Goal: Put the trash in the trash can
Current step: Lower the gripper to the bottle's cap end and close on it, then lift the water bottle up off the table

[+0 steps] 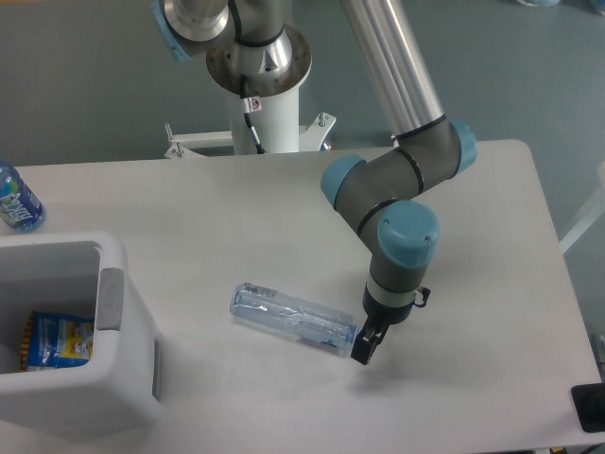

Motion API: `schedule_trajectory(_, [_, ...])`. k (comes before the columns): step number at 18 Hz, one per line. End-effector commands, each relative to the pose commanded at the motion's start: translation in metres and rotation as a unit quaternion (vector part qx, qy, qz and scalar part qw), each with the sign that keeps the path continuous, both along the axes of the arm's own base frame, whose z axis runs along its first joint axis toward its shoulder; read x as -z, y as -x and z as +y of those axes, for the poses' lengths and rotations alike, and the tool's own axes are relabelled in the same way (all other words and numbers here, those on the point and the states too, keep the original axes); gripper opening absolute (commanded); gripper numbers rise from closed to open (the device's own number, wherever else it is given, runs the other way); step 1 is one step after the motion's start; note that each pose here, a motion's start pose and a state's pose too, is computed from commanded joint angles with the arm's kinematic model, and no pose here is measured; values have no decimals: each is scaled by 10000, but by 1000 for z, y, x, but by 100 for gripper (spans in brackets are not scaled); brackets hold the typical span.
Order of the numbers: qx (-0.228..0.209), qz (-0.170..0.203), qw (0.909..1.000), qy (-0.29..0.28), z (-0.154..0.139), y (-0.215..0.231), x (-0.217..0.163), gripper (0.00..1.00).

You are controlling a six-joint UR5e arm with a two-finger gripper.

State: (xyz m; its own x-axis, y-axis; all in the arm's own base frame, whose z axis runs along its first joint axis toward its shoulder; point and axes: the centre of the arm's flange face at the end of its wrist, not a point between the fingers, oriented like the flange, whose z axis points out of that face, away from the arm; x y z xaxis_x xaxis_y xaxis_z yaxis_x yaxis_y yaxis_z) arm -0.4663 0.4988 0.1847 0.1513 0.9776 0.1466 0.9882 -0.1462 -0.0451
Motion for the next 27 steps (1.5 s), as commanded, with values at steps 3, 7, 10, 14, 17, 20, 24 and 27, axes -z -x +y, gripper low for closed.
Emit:
schedule_trajectory(3, [8,-31,10000,22,-1,-3,3,78])
schedule_trajectory(7, [46,-31,10000,22,2,-7,0,54])
schedule_trajectory(10, [46,-38,10000,27,1,-9,1,50])
schedule_trajectory(14, [38,-40,10000,26,2,-9,1,41])
schedule_trajectory(17, [31,-41,10000,26,2,-10,0,33])
schedule_trajectory(20, [31,-29,10000,17,2,-10,-2,28])
schedule_trajectory(24, [30,-18,10000,19,2,-10,-4,21])
schedule_trajectory(27, [23,84,9999,-62,1,-9,-20,21])
